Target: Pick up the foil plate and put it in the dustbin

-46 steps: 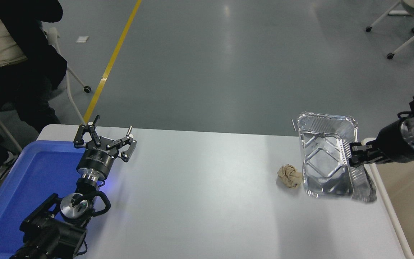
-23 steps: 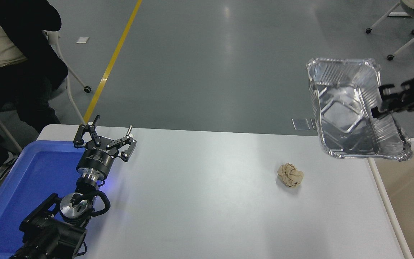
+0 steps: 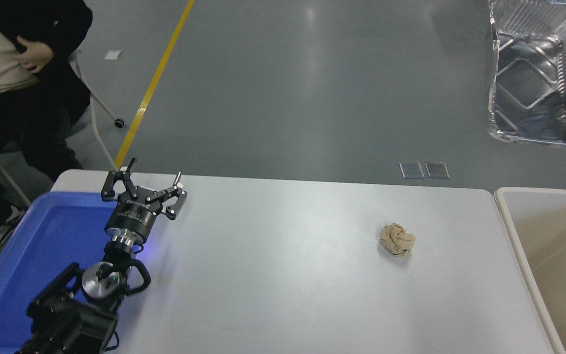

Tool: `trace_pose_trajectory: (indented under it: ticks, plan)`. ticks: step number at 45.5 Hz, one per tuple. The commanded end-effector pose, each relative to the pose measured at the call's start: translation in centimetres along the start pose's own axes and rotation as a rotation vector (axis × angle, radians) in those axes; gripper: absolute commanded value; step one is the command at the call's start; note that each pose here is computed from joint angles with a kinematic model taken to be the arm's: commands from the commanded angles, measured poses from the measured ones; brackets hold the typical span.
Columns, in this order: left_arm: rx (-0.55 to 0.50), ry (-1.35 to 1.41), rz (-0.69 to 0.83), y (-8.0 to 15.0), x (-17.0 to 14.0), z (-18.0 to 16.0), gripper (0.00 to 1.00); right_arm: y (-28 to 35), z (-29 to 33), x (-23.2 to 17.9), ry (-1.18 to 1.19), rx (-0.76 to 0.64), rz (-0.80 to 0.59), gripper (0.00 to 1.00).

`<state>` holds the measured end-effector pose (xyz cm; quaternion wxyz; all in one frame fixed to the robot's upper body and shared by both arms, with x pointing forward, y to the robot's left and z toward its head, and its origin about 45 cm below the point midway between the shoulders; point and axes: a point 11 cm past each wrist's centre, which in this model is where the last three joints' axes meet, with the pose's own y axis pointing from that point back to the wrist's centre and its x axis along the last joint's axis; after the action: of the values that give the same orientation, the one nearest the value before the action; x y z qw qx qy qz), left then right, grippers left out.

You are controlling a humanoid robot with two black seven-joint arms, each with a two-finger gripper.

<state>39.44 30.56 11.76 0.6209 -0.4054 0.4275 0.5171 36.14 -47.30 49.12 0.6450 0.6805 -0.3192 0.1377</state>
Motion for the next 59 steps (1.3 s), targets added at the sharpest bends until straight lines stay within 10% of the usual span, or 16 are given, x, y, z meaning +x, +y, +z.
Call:
trace_pose_trajectory:
  ticks: [1,59]
  plan:
    - [-0.002,0.000,0.000,0.0,0.0,0.0,0.99,-1.2,11.7,-2.2,-0.274,-0.097,0.066,0.00]
    - [-0.002,0.000,0.000,0.0,0.0,0.0,0.99,-24.7,22.4,-25.7,-1.186,-0.406,0.651,0.00]
